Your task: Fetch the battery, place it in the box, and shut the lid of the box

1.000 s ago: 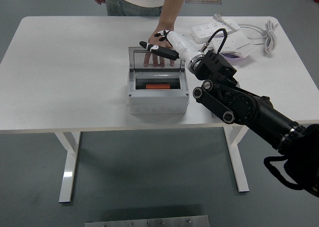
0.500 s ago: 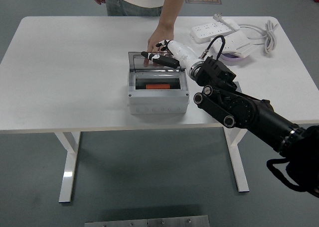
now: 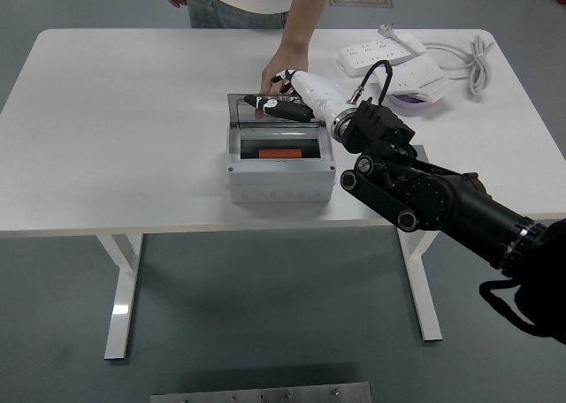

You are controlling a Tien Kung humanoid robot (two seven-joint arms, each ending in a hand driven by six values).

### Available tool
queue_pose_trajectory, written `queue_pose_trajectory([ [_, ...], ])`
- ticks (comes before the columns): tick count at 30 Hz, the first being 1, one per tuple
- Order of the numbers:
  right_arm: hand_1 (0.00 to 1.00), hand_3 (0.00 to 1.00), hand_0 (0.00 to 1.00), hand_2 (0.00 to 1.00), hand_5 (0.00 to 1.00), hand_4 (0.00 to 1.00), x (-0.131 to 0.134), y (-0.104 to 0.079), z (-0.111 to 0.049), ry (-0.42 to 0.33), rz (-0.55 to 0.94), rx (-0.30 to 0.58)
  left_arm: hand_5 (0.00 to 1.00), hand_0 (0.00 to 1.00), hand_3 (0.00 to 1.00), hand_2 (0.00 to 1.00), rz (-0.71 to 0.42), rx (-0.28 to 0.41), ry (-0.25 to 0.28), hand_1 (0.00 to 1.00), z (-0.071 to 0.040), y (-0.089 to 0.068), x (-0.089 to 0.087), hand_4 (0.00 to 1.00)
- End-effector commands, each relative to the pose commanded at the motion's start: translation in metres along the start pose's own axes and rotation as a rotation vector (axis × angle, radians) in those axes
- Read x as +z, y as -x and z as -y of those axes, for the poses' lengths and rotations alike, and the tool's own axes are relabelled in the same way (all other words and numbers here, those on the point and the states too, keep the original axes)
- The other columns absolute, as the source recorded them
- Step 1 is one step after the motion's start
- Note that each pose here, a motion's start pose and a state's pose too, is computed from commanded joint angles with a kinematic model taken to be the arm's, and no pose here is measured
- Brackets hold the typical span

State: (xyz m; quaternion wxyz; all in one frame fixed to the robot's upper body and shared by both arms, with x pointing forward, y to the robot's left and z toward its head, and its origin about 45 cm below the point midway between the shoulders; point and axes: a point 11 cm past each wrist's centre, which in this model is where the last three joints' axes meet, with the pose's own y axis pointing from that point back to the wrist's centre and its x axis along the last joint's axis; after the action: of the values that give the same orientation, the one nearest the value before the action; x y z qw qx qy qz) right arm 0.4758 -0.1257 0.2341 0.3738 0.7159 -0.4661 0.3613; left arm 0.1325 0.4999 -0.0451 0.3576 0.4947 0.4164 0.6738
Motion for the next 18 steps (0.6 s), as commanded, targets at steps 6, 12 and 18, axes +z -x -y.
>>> queue_pose_trajectory([
  [6,0.292,0.763,0.302,0.436,0.998,0.998,0.0024,0.0026,-0.0009,0.009,-0.005,-0.017,0.140,0.637,0.565,0.579,-0.002,-0.001,0.003,0.720,-0.0001,0.0008,0.0007,0.662],
  [12,0.298,0.753,0.271,0.422,0.998,0.998,0.0028,0.0053,-0.0015,0.016,-0.012,-0.036,0.139,0.638,0.566,0.579,-0.003,0.000,0.002,0.720,-0.0001,0.0007,0.0006,0.661],
  [18,0.303,0.735,0.236,0.414,0.998,0.998,0.0021,0.0076,-0.0021,0.019,-0.019,-0.050,0.140,0.638,0.565,0.579,-0.004,0.000,0.001,0.721,0.0000,0.0009,0.0001,0.661],
])
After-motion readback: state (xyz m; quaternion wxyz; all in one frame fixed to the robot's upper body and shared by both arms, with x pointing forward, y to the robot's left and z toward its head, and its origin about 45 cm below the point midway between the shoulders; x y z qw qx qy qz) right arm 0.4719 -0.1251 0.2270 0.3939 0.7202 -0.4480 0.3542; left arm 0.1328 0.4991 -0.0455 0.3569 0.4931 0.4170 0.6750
